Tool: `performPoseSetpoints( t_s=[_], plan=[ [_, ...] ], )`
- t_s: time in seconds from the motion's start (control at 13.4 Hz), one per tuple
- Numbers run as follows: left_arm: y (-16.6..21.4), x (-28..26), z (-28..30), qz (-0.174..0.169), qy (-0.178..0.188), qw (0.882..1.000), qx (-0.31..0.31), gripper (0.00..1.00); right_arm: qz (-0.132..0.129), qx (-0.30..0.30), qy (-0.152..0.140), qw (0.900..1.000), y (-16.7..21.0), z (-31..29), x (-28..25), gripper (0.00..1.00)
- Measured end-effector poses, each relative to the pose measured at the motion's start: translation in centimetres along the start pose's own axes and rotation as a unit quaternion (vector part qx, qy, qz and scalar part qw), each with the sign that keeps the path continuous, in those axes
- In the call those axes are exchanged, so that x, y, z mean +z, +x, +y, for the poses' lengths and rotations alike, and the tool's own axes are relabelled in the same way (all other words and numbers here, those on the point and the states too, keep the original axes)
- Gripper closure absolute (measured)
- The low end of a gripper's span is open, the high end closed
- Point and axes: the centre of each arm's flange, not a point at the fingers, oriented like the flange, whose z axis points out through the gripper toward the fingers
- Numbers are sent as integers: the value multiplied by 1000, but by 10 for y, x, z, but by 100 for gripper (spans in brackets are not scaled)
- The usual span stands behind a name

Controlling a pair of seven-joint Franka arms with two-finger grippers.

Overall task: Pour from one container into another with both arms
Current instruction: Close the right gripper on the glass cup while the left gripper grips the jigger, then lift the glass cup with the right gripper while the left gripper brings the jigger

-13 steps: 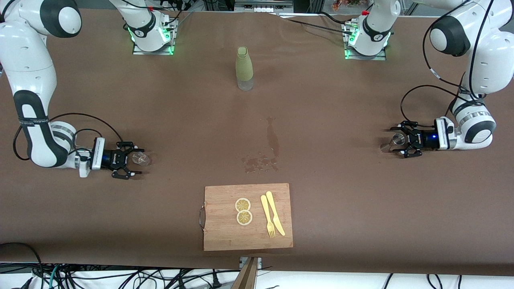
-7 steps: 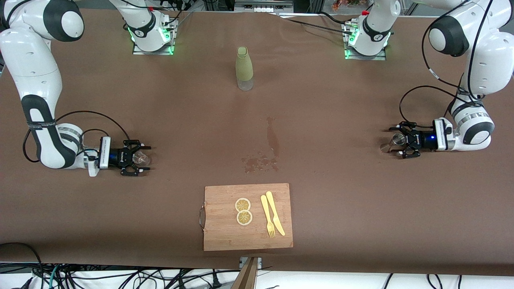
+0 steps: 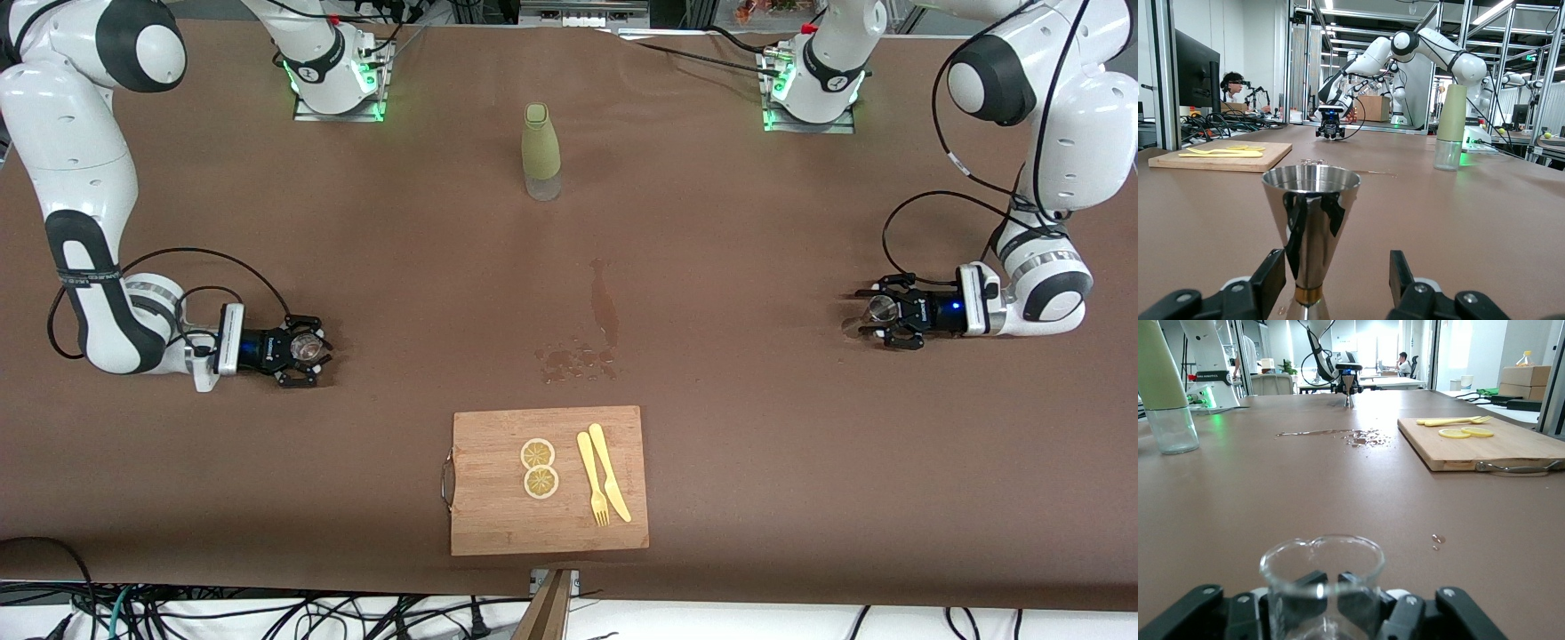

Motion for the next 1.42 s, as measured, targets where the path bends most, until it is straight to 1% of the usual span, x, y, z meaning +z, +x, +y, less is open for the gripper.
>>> performPoseSetpoints(
  t_s=[0.07,0.22,0.37,0.45,0.52,0.6,0.67,0.75,0.82,0.9,1.04,1.12,1.27,1.42],
  plan=[
    [0,0,0,0,0,1000,0,34,2,4,0,1000,0,0,0,88],
    [0,-1,0,-1,1,1000,0,34,11,22,4,1000,2,-1,2,88],
    [0,-3,1,-2,2,1000,-1,33,30,45,6,999,9,2,6,88],
    [0,-4,1,-3,3,1000,-1,33,36,56,8,998,17,7,10,88],
    [0,-4,1,-3,3,1000,0,37,40,66,12,997,28,16,14,88],
    [0,-4,1,-3,3,1000,0,37,42,76,17,996,42,27,21,88],
    [-1,-5,1,-4,3,1000,0,46,40,82,24,996,60,40,30,88],
    [-1,-5,1,-4,3,1000,0,56,35,82,33,995,80,53,42,88],
    [-1,-4,2,-4,3,1000,0,73,29,79,46,995,101,64,59,88],
    [-2,-4,2,-4,4,1000,4,79,23,74,60,995,120,72,80,88],
    [0,-4,-1,-1,11,1000,17,78,9,60,87,994,150,78,127,88],
    [0,-4,-3,1,16,1000,20,78,-4,64,89,994,166,81,146,88],
    [0,-1,-4,2,16,1000,20,78,-31,89,82,992,207,89,168,88],
    [3,6,-9,2,9,1000,24,79,-65,108,67,990,255,93,193,88]
  ],
)
